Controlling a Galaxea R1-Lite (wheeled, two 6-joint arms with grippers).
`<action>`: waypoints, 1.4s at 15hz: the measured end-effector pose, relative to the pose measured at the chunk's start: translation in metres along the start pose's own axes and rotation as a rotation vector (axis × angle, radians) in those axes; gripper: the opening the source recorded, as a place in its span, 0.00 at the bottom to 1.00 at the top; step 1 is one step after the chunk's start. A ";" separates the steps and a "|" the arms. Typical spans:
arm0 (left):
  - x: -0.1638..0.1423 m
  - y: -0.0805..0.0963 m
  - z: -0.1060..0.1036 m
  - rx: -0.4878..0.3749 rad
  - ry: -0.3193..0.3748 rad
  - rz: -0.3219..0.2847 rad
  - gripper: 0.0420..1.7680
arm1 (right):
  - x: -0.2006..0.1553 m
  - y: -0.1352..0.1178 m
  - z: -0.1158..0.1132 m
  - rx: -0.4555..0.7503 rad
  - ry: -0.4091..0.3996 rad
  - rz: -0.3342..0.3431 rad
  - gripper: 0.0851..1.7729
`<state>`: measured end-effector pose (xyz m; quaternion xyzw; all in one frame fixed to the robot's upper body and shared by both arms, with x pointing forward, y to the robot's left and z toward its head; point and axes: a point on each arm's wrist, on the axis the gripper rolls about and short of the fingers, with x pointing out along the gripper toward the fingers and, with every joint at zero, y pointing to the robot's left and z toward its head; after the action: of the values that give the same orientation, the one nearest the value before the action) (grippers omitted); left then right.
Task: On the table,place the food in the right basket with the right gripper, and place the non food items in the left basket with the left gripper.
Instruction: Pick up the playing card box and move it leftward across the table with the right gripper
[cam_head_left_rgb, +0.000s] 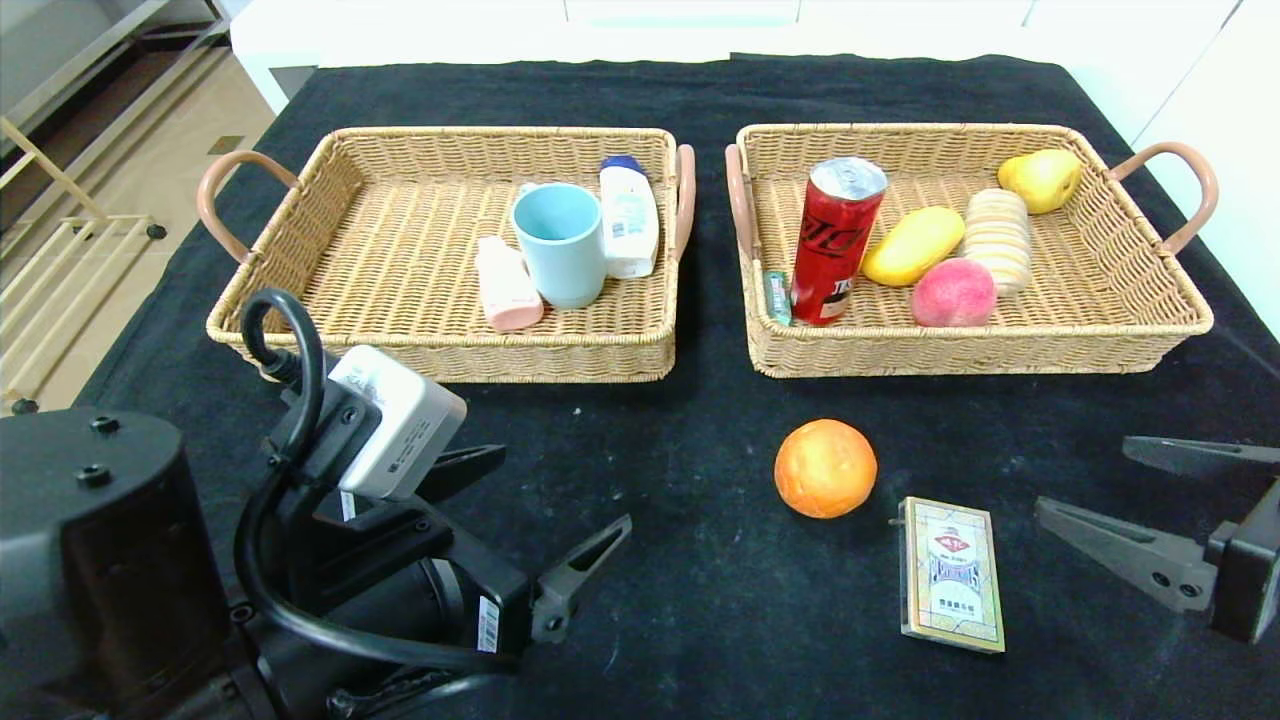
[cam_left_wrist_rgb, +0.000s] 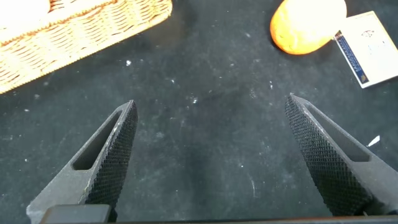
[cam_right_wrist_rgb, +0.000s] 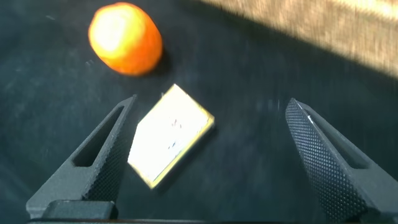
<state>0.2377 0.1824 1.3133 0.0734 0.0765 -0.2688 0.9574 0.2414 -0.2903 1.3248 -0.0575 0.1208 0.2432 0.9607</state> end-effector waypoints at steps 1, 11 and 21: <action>0.000 0.000 0.000 -0.001 0.001 0.002 0.97 | -0.001 0.007 0.006 0.036 0.031 -0.040 0.96; 0.006 0.003 -0.001 -0.005 0.008 0.023 0.97 | 0.046 0.065 0.028 0.279 0.130 -0.370 0.96; 0.008 0.003 -0.004 0.004 0.023 0.026 0.97 | 0.083 0.069 0.005 0.290 0.292 -0.430 0.96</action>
<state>0.2453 0.1814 1.3086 0.0796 0.0859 -0.2558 0.9596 0.2797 -0.1920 1.3043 0.0219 0.2763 0.0033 0.9608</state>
